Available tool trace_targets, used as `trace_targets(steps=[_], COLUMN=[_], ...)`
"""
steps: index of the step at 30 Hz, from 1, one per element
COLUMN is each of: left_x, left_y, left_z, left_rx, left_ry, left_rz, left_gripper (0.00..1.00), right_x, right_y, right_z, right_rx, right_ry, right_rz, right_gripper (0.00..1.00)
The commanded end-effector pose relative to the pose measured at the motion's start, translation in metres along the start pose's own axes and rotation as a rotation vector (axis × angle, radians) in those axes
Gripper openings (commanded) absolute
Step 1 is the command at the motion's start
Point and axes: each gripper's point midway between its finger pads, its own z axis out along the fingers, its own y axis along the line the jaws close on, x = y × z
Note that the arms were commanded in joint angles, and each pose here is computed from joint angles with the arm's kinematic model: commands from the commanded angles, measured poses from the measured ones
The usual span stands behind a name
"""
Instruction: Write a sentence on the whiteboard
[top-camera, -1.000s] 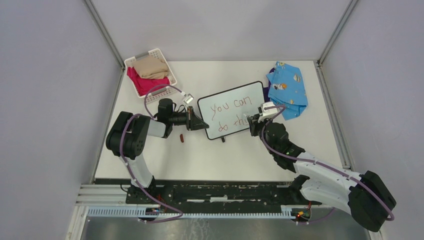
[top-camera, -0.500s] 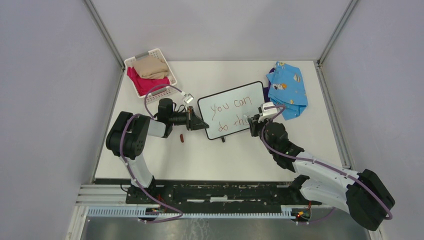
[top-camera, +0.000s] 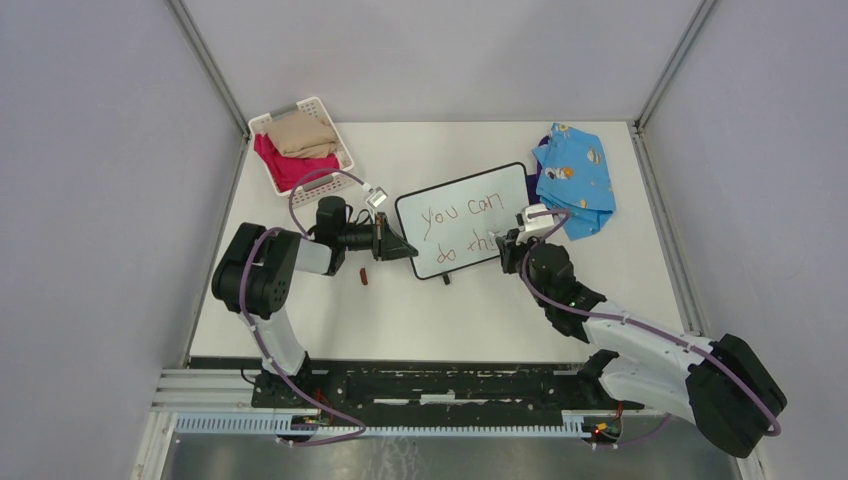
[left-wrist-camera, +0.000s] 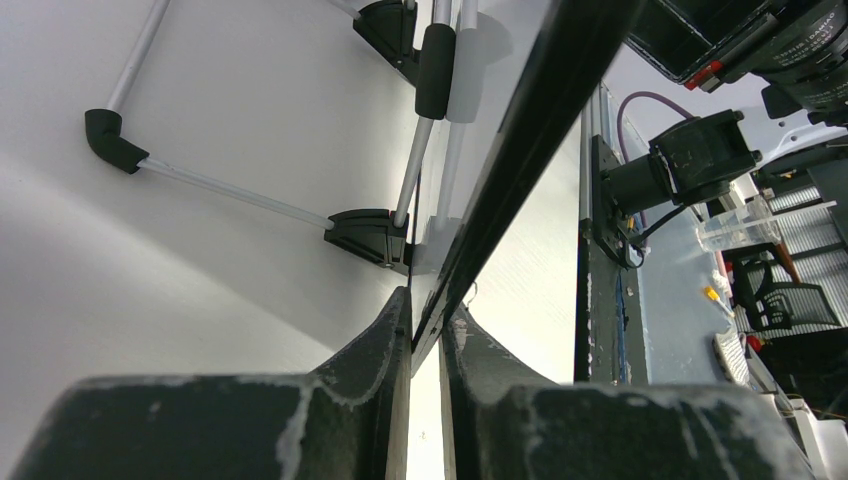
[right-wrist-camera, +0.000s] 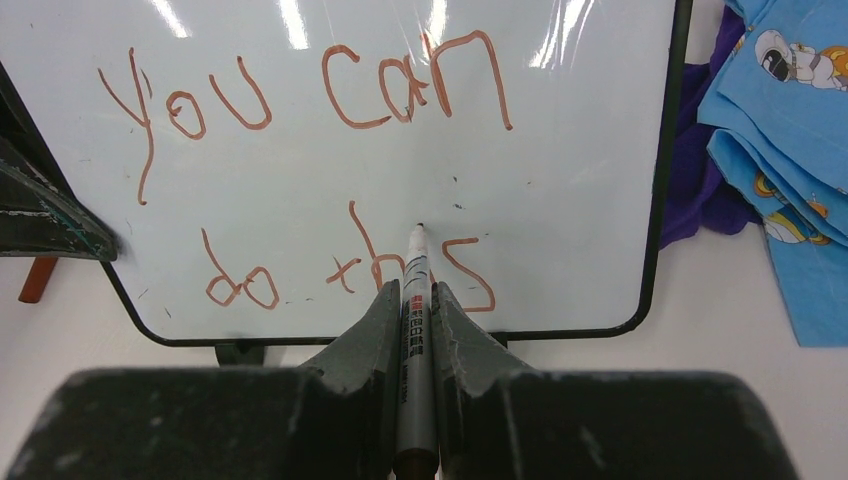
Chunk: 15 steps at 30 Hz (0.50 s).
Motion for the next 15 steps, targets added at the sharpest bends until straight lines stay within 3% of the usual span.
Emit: trace_targets(steps=[1, 15], left_x=[0.0178, 0.0180], left_y=[0.0178, 0.0182], left_z=[0.0006, 0.0009], left_rx=[-0.088, -0.089], left_ry=[0.034, 0.037], left_rz=[-0.072, -0.074], left_gripper=[0.02, 0.02], right_x=[-0.0114, -0.0015], right_y=[0.0023, 0.0004], right_z=[0.0033, 0.0041], right_rx=[-0.010, -0.007], right_ry=[-0.048, -0.020], right_rz=[0.035, 0.034], right_gripper=[0.00, 0.00])
